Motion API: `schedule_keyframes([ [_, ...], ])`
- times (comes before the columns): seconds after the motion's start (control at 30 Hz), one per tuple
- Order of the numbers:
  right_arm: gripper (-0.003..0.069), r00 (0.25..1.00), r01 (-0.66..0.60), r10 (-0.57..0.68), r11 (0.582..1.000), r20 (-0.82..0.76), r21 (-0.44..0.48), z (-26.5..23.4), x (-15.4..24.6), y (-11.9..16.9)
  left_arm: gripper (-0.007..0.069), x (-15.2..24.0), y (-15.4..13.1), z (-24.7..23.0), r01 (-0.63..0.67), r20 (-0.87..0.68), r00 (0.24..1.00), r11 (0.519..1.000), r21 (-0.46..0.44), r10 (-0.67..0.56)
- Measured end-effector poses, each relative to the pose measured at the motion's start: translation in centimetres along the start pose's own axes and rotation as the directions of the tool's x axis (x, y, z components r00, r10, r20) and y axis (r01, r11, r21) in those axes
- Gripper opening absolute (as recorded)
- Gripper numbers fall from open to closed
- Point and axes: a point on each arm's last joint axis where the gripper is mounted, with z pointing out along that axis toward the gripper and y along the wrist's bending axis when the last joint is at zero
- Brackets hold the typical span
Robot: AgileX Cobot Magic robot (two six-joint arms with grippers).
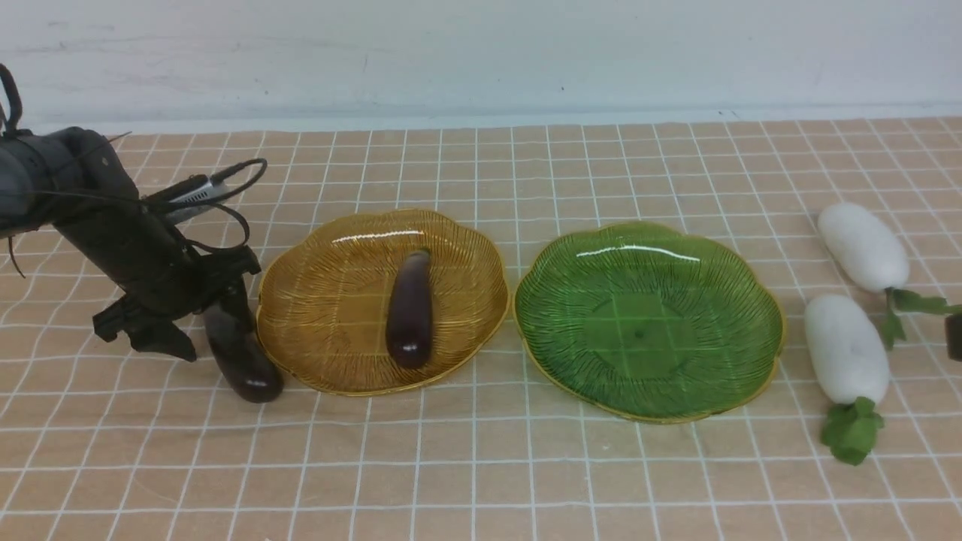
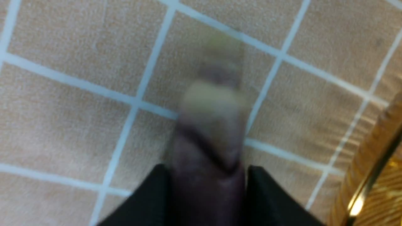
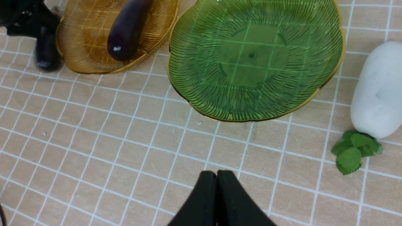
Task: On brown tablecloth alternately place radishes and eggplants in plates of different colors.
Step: 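Pick up the eggplant and place it in the yellow plate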
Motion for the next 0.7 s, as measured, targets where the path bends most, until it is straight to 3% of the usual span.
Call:
schedule_keyframes([
  [0.03, -0.0017, 1.000, 0.000, 0.000, 1.000, -0.001, 0.000, 0.0, 0.0, 0.0, 0.0227, -0.1, 0.1, -0.3, -0.010, -0.013, 1.000, 1.000, -0.007, 0.010],
  [0.23, -0.0017, 1.000, 0.001, -0.001, 1.000, -0.004, -0.001, 0.0, 0.0, 0.0, 0.0224, -1.7, -0.6, -3.2, -0.099, -0.017, 0.995, 0.995, -0.005, 0.098],
  [0.4, -0.0017, 1.000, 0.002, -0.002, 1.000, -0.004, -0.001, 0.0, 0.0, 0.0, 0.0224, -2.1, -3.5, -6.3, -0.165, 0.020, 0.986, 0.979, 0.122, 0.164],
  [0.5, -0.0017, 1.000, 0.002, -0.002, 1.000, -0.004, -0.001, 0.0, 0.0, 0.0, 0.0224, -1.6, -6.4, -7.7, -0.249, 0.061, 0.968, 0.938, 0.242, 0.241],
  [0.57, -0.0017, 1.000, 0.002, -0.002, 1.000, -0.002, -0.001, 0.0, 0.0, 0.0, 0.0224, -0.7, -9.1, -8.0, -0.352, 0.103, 0.936, 0.880, 0.318, 0.337],
  [0.7, -0.0017, 1.000, 0.002, -0.002, 1.000, 0.000, 0.001, 0.0, 0.0, 0.0, 0.0227, 0.8, -12.0, -7.0, -0.497, 0.157, 0.867, 0.808, 0.316, 0.472],
])
